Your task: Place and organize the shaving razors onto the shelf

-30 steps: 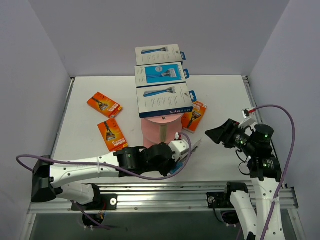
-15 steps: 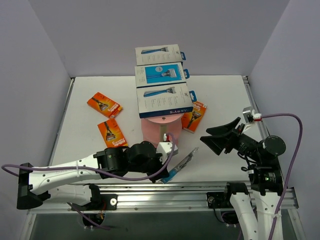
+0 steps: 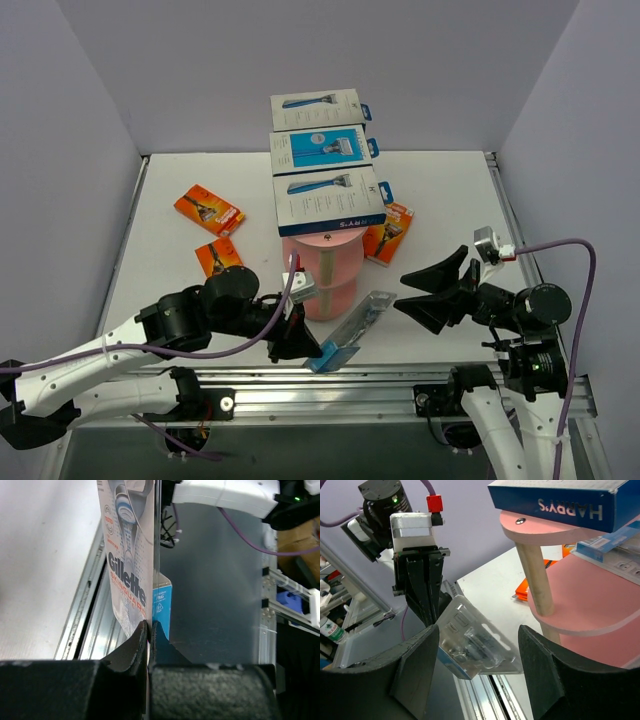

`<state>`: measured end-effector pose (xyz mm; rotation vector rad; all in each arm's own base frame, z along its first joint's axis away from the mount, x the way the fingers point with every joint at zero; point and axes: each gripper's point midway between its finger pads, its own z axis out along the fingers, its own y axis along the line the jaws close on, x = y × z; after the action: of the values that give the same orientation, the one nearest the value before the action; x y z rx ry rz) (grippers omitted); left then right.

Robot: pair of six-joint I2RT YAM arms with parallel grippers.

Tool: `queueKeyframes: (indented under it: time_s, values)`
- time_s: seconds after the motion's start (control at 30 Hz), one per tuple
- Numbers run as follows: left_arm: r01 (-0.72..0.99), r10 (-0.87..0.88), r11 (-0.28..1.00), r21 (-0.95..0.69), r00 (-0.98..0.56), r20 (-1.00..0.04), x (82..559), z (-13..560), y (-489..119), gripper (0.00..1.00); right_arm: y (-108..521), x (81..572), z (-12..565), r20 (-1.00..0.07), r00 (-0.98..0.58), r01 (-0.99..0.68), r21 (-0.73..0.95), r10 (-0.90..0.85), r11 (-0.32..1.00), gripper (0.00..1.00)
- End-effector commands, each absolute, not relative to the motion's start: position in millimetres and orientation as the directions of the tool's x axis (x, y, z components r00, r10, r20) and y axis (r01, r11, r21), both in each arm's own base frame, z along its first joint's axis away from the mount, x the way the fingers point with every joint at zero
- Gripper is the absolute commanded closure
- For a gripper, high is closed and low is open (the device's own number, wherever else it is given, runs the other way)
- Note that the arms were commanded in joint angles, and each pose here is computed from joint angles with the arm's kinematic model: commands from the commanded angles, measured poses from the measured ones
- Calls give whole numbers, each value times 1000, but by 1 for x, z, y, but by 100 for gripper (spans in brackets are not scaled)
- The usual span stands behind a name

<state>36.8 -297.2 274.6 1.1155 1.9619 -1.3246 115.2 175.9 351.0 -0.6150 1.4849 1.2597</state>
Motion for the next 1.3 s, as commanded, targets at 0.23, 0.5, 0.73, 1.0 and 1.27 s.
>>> queueKeyframes:
  time_s: [0.23, 0.5, 0.73, 1.0, 1.27]
  values:
    - [824, 324, -105, -556, -500, -803, 2, 307, -299, 98, 183, 99, 358, -946, -261, -923, 303, 192, 237, 40]
    - [828, 328, -124, -547, -486, -810, -1, 313, -294, 98, 190, 84, 354, -942, -295, -935, 319, 160, 156, 43]
    - [824, 333, -109, -556, -497, -801, 6, 311, -291, 98, 196, 65, 351, -930, -339, -936, 349, 140, 56, 43]
    - [819, 321, -135, -557, -496, -807, 7, 320, -290, 98, 199, 60, 345, -930, -349, -934, 355, 117, 32, 45]
    - [824, 336, -119, -553, -491, -804, 11, 318, -288, 98, 202, 51, 344, -928, -361, -932, 361, 96, -10, 46]
